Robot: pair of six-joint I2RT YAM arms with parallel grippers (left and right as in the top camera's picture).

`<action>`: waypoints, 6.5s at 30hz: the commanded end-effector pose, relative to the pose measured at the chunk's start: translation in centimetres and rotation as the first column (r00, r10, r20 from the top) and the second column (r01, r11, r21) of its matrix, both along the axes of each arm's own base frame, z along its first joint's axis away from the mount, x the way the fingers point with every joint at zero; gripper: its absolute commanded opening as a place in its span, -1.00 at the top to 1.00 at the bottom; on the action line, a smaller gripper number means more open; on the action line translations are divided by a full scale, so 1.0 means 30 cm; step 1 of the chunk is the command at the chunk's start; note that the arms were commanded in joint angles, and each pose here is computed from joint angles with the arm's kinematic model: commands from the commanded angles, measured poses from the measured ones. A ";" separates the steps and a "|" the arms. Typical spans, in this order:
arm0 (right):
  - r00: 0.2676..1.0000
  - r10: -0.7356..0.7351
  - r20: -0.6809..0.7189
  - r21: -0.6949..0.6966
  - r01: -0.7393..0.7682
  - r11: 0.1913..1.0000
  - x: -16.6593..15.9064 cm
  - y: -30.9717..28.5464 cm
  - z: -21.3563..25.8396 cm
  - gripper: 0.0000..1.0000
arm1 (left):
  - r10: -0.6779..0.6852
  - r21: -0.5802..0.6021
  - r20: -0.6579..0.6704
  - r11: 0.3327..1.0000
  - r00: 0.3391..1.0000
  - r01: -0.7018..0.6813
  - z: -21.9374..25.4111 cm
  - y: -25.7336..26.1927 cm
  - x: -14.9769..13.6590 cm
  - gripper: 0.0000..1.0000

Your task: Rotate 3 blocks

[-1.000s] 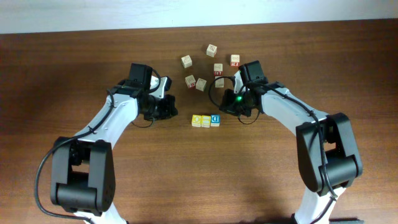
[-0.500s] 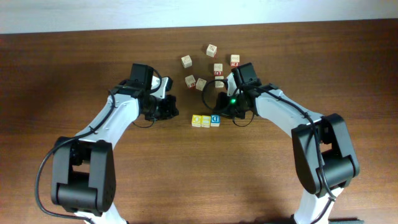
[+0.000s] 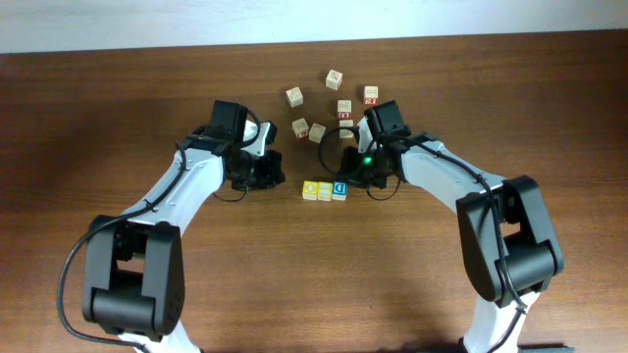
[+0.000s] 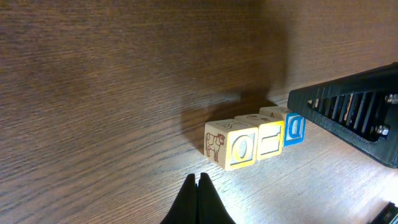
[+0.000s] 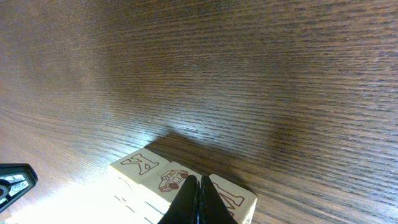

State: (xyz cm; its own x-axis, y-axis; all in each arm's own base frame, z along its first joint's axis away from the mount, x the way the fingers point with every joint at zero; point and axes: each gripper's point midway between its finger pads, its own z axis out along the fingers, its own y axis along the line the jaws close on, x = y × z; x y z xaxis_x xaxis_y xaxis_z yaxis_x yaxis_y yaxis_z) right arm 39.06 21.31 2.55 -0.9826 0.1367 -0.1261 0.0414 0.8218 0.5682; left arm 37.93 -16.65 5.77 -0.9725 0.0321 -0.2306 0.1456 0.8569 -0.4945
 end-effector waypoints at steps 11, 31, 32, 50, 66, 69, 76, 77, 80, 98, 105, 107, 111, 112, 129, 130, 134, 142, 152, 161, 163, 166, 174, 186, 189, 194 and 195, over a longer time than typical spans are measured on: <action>0.999 0.045 -0.002 0.013 -0.045 0.999 -0.020 0.013 -0.016 0.91 | 0.010 0.006 -0.007 1.000 1.000 -0.010 -0.014 0.003 0.004 1.00; 0.997 0.071 0.003 0.029 -0.071 0.997 -0.027 0.023 -0.010 0.92 | 0.009 0.006 -0.007 1.000 1.000 -0.009 -0.014 0.001 0.003 1.00; 0.997 0.071 0.003 0.029 -0.071 0.997 -0.027 0.023 -0.010 0.92 | 0.009 0.006 -0.007 1.000 1.000 -0.009 -0.014 0.001 0.003 1.00; 0.997 0.069 0.023 0.039 -0.070 0.997 -0.008 0.026 0.004 0.91 | 0.009 0.006 -0.007 1.000 1.000 -0.009 -0.014 0.001 0.003 1.00; 0.988 -0.120 0.097 0.066 0.114 0.991 0.034 -0.333 0.408 0.91 | 0.009 0.006 -0.008 1.000 1.000 -0.009 -0.014 0.001 0.003 1.00; 0.991 -0.135 -0.005 -0.034 0.135 0.990 -0.033 -0.390 0.332 0.91 | 0.008 0.006 -0.008 1.000 1.000 -0.008 -0.014 0.001 0.003 1.00; 0.990 -0.097 -0.098 -0.050 0.093 0.994 -0.118 -0.313 0.198 0.91 | -0.003 0.011 -0.003 1.000 1.000 0.003 -0.015 -0.005 0.000 1.00; 0.990 -0.100 -0.099 -0.047 0.095 0.994 -0.120 -0.304 0.189 0.91 | -0.004 0.014 -0.002 1.000 1.000 0.004 -0.016 -0.006 0.000 1.00; 0.990 -0.108 -0.087 -0.046 0.104 0.994 -0.116 -0.275 0.165 0.91 | -0.005 0.047 0.006 0.999 1.000 0.005 -0.024 -0.005 0.000 1.00; 0.983 -0.178 -0.044 -0.134 0.170 0.976 -0.089 -0.197 0.100 0.91 | -0.034 0.031 -0.042 0.999 0.999 0.036 -0.102 -0.058 -0.018 1.00; 0.981 -0.149 -0.127 -0.089 0.139 0.986 -0.104 -0.159 0.016 0.92 | -0.037 0.023 -0.047 0.999 0.998 0.039 -0.113 -0.063 -0.017 1.00; 0.981 -0.141 -0.135 -0.071 0.133 0.989 -0.103 -0.148 0.010 0.91 | -0.038 0.020 -0.047 0.999 0.998 0.039 -0.112 -0.064 -0.017 1.00; 0.980 -0.138 -0.142 -0.065 0.130 0.989 -0.106 -0.144 0.007 0.92 | -0.041 0.013 -0.045 0.999 0.998 0.041 -0.110 -0.068 -0.016 1.00; 0.980 -0.134 -0.147 -0.056 0.127 0.990 -0.109 -0.139 0.009 0.91 | -0.041 0.011 -0.046 0.999 0.998 0.042 -0.109 -0.069 -0.017 1.00; 0.971 -0.149 -0.189 -0.074 0.137 0.988 -0.142 -0.087 -0.011 0.91 | 0.004 -0.003 -0.073 1.000 0.997 -0.004 -0.107 -0.074 -0.016 1.00; 0.971 -0.149 -0.189 -0.075 0.137 0.988 -0.142 -0.087 -0.012 0.91 | 0.004 -0.003 -0.073 1.000 0.997 -0.004 -0.108 -0.074 -0.016 1.00; 0.969 -0.150 -0.196 -0.089 0.135 0.987 -0.147 -0.088 -0.031 0.91 | -0.001 -0.004 -0.064 1.000 0.998 0.001 -0.106 -0.082 -0.013 1.00; 0.969 -0.153 -0.193 -0.085 0.139 0.987 -0.142 -0.083 -0.030 0.92 | -0.017 0.018 -0.052 1.000 0.998 0.018 -0.117 -0.102 -0.017 1.00; 0.970 -0.148 -0.191 -0.084 0.134 0.987 -0.144 -0.077 -0.030 0.91 | -0.018 0.016 -0.063 1.000 0.998 0.019 -0.144 -0.105 -0.015 1.00; 0.970 -0.148 -0.191 -0.084 0.134 0.987 -0.144 -0.077 -0.030 0.92 | -0.023 0.002 -0.064 1.000 0.998 0.024 -0.140 -0.112 -0.017 1.00; 0.970 -0.146 -0.193 -0.081 0.133 0.988 -0.145 -0.075 -0.029 0.92 | -0.024 0.001 -0.065 1.000 0.998 0.024 -0.140 -0.113 -0.017 1.00; 0.970 -0.141 -0.198 -0.071 0.129 0.989 -0.147 -0.070 -0.026 0.92 | -0.031 -0.017 -0.069 0.999 0.997 0.030 -0.135 -0.122 -0.021 1.00; 0.970 -0.138 -0.201 -0.064 0.127 0.990 -0.149 -0.066 -0.024 0.91 | -0.040 -0.040 -0.076 0.999 0.996 0.037 -0.129 -0.133 -0.027 1.00; 0.975 -0.118 -0.188 -0.064 0.108 0.992 -0.148 -0.066 -0.024 0.91 | -0.045 -0.056 -0.093 0.998 0.995 0.040 -0.124 -0.163 -0.044 1.00; 0.977 -0.112 -0.180 -0.062 0.103 0.993 -0.144 -0.065 -0.023 0.91 | -0.056 -0.056 -0.095 0.997 0.994 0.051 -0.125 -0.180 -0.054 1.00; 0.985 -0.090 -0.149 -0.057 0.083 0.995 -0.130 -0.062 -0.019 0.92 | -0.056 -0.056 -0.095 0.997 0.994 0.051 -0.124 -0.180 -0.054 1.00; 0.987 -0.083 -0.137 -0.055 0.076 0.996 -0.125 -0.061 -0.018 0.91 | -0.056 -0.056 -0.095 0.997 0.994 0.051 -0.125 -0.180 -0.054 1.00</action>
